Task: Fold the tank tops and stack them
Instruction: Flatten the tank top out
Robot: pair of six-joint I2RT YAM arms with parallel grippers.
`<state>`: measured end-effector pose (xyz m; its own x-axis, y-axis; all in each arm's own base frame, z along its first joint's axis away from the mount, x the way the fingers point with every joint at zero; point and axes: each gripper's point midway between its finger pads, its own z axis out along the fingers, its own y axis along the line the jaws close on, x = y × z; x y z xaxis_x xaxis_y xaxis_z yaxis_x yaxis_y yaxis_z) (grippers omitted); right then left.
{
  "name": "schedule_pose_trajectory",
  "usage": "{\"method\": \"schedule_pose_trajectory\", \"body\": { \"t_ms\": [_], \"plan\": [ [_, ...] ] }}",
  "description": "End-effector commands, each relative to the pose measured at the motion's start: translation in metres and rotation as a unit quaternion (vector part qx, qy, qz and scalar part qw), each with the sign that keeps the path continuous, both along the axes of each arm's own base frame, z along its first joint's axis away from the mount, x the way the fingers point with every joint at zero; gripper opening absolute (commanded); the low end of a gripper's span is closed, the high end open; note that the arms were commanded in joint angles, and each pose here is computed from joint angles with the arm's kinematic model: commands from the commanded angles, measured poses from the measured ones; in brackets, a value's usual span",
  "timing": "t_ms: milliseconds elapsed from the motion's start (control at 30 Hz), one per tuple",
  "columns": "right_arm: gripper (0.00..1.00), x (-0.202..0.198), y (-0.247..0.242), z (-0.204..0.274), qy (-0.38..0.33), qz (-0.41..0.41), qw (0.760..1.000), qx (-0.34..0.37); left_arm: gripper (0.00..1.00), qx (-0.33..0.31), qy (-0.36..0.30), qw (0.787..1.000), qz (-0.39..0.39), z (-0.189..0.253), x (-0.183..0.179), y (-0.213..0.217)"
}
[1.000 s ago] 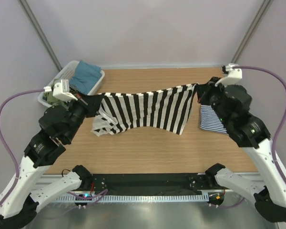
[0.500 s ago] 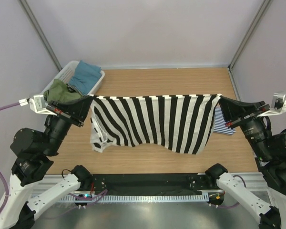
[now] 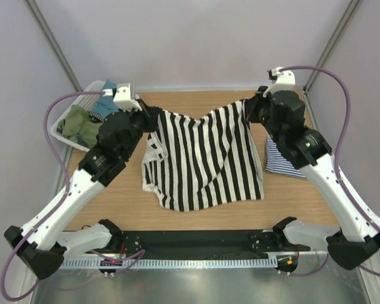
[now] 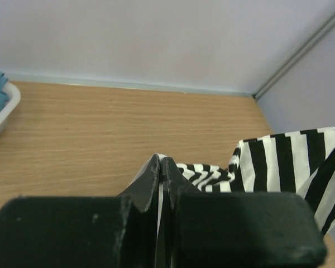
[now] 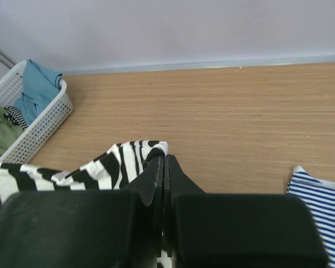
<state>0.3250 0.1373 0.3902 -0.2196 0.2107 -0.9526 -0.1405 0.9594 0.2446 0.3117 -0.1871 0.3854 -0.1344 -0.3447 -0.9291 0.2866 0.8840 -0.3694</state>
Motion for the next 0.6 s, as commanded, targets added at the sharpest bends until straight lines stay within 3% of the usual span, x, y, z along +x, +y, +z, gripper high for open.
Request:
{"method": "schedule_pose_trajectory", "body": {
  "t_ms": [0, 200, 567],
  "plan": [
    [0.01, 0.009, -0.008, 0.078, -0.086, -0.029, 0.995, 0.043, 0.00, -0.064, -0.062, 0.995, 0.042, 0.075, 0.019, 0.024],
    [0.01, -0.011, -0.016, 0.118, -0.118, -0.020, 0.991, 0.064, 0.00, -0.071, -0.102, 0.991, 0.040, 0.121, 0.000, 0.039],
    [0.01, -0.117, -0.024, 0.119, -0.196, 0.111, 0.969, 0.102, 0.00, -0.132, -0.219, 0.966, -0.024, 0.147, -0.118, 0.086]
  ]
}}
